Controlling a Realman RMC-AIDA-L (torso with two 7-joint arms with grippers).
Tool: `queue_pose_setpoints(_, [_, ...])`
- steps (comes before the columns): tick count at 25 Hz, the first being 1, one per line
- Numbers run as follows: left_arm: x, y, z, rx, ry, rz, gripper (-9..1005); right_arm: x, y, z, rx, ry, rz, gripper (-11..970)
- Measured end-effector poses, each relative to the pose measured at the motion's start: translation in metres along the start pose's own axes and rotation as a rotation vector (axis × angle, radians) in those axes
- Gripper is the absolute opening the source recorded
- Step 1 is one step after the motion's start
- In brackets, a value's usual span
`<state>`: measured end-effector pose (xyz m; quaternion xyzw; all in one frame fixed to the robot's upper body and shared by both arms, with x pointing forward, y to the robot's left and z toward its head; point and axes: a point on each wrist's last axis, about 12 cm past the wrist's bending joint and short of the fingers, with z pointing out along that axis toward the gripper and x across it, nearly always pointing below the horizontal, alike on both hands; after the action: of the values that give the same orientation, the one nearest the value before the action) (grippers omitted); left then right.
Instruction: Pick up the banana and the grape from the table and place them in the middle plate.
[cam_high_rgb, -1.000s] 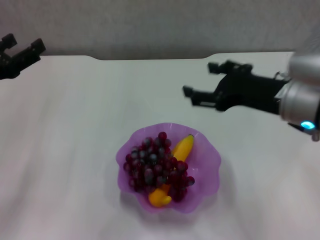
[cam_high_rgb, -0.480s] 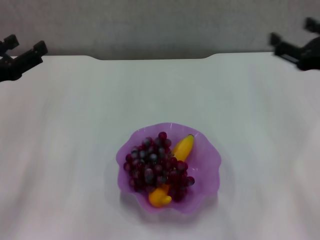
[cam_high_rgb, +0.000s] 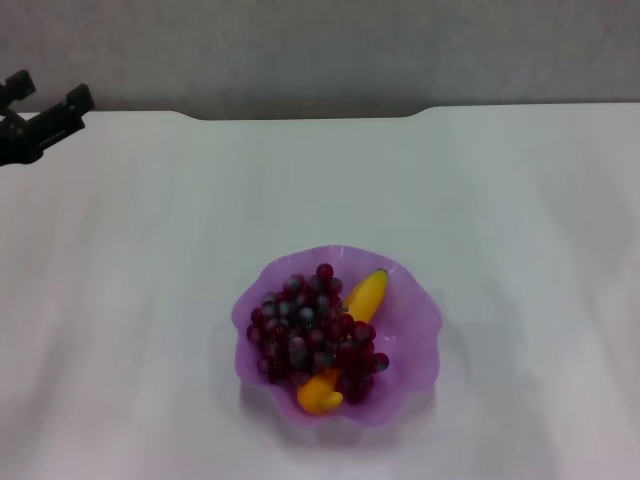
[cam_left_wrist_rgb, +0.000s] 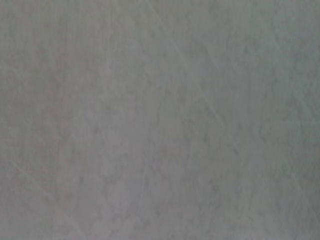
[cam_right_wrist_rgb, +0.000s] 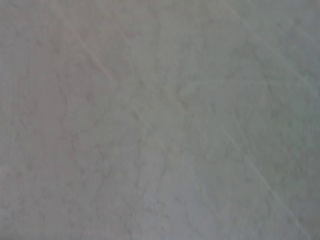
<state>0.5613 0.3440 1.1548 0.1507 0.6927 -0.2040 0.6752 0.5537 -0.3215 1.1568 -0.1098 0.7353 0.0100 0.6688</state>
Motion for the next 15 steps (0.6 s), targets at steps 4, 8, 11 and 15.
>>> queue_pose_setpoints(4, [0.001,-0.001,0.001,0.000,0.000,0.011,877,0.025,-0.016,-0.004,-0.019,-0.042,0.074,883])
queue_pose_setpoints(8, [0.001,-0.002,0.001,-0.001,0.002,0.011,877,0.042,-0.023,-0.010,0.026,-0.060,0.092,883])
queue_pose_setpoints(11, [0.004,-0.003,0.004,-0.005,0.013,0.013,876,0.059,-0.029,-0.014,0.068,-0.042,0.103,882])
queue_pose_setpoints(15, [0.008,-0.005,0.008,-0.020,0.036,0.030,876,0.082,-0.032,-0.015,0.096,-0.002,0.115,880])
